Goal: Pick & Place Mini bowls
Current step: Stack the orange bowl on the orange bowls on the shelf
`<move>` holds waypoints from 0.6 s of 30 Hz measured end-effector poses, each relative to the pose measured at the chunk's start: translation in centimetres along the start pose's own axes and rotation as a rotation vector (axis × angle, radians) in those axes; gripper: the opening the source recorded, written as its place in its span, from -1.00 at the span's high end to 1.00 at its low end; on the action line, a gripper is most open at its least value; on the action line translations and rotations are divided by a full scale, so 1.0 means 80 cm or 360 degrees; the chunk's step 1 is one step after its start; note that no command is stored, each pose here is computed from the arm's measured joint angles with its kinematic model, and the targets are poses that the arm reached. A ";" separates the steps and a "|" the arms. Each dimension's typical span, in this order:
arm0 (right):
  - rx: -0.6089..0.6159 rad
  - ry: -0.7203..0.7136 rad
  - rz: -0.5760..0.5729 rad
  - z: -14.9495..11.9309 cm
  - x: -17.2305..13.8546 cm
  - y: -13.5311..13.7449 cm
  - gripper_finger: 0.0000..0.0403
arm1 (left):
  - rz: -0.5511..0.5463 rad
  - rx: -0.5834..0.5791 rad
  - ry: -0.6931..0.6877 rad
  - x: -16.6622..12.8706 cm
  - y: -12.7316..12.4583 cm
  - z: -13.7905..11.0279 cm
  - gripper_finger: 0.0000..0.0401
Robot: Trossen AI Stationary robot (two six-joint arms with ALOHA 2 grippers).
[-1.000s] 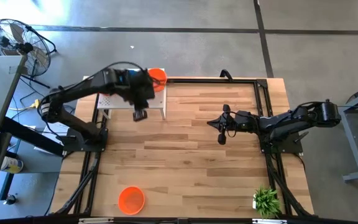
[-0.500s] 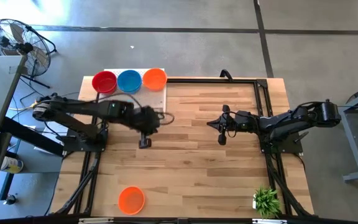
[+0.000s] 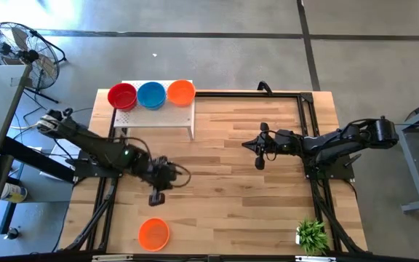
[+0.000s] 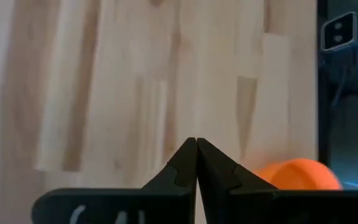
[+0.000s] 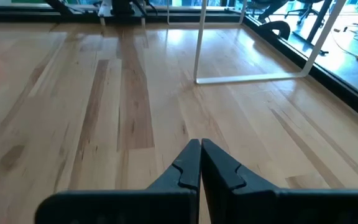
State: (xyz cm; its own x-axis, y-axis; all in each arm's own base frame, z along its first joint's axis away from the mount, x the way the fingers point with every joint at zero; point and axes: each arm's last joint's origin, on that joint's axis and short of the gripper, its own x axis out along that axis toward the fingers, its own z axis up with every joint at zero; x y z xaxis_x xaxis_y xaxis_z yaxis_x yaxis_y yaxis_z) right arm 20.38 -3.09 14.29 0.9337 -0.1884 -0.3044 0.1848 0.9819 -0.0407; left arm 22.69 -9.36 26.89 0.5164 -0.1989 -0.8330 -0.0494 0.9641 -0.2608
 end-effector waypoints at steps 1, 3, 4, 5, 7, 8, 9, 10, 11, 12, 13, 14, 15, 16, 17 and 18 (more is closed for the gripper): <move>0.0001 0.0001 0.0000 0.000 0.000 0.000 1.00 | -0.0014 -0.0016 0.0013 0.002 -0.006 -0.003 0.97; 0.0000 -0.0008 0.0000 0.001 0.000 0.000 0.99 | -0.0016 -0.0061 0.0064 0.005 -0.014 -0.010 0.94; 0.0001 -0.0005 0.0000 0.000 0.000 0.000 0.99 | -0.0018 -0.0082 0.0088 0.007 -0.019 -0.014 0.92; 0.0001 -0.0004 -0.0001 0.000 0.000 0.000 0.99 | -0.0023 -0.0097 0.0102 0.009 -0.024 -0.017 0.90; 0.0000 -0.0005 0.0000 0.000 0.000 0.000 0.99 | -0.0034 -0.0113 0.0138 0.012 -0.032 -0.022 0.84; 0.0000 -0.0006 -0.0002 0.000 0.000 0.000 1.00 | -0.0041 -0.0121 0.0164 0.016 -0.035 -0.025 0.80; 0.0000 -0.0005 -0.0009 0.000 0.000 0.000 1.00 | -0.0048 -0.0129 0.0201 0.021 -0.038 -0.027 0.76; 0.0000 -0.0004 -0.0018 0.000 0.000 0.000 1.00 | -0.0055 -0.0141 0.0242 0.027 -0.041 -0.029 0.71; 0.0000 -0.0004 -0.0027 0.000 0.000 -0.001 0.99 | -0.0065 -0.0150 0.0284 0.033 -0.045 -0.031 0.66; 0.0000 -0.0004 -0.0029 0.000 0.000 -0.001 0.99 | -0.0076 -0.0156 0.0322 0.038 -0.048 -0.032 0.61; 0.0000 -0.0004 -0.0029 0.000 0.000 -0.001 0.99 | -0.0092 -0.0156 0.0354 0.042 -0.053 -0.033 0.56; 0.0000 -0.0004 -0.0029 0.000 0.000 -0.001 0.99 | -0.0112 -0.0146 0.0381 0.045 -0.059 -0.035 0.51; 0.0000 -0.0004 -0.0029 0.000 0.000 -0.001 0.99 | -0.0135 -0.0133 0.0408 0.049 -0.064 -0.035 0.46; -0.0001 -0.0004 -0.0029 0.000 0.000 -0.001 1.00 | -0.0155 -0.0119 0.0429 0.053 -0.070 -0.035 0.42; -0.0003 -0.0004 -0.0029 0.000 0.000 -0.001 1.00 | -0.0162 -0.0105 0.0444 0.058 -0.075 -0.035 0.37; -0.0006 -0.0004 -0.0030 0.000 0.000 -0.001 1.00 | -0.0169 -0.0093 0.0462 0.063 -0.080 -0.036 0.34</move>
State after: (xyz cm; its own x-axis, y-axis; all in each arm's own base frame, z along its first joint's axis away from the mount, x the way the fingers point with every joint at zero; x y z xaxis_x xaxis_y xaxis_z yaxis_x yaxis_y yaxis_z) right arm 20.38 -3.15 14.31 0.9309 -0.2066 -0.3013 0.2010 0.9783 -0.0498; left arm 23.17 -17.06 22.94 0.2559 -0.3480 -0.9019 -0.0616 0.9252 -0.3745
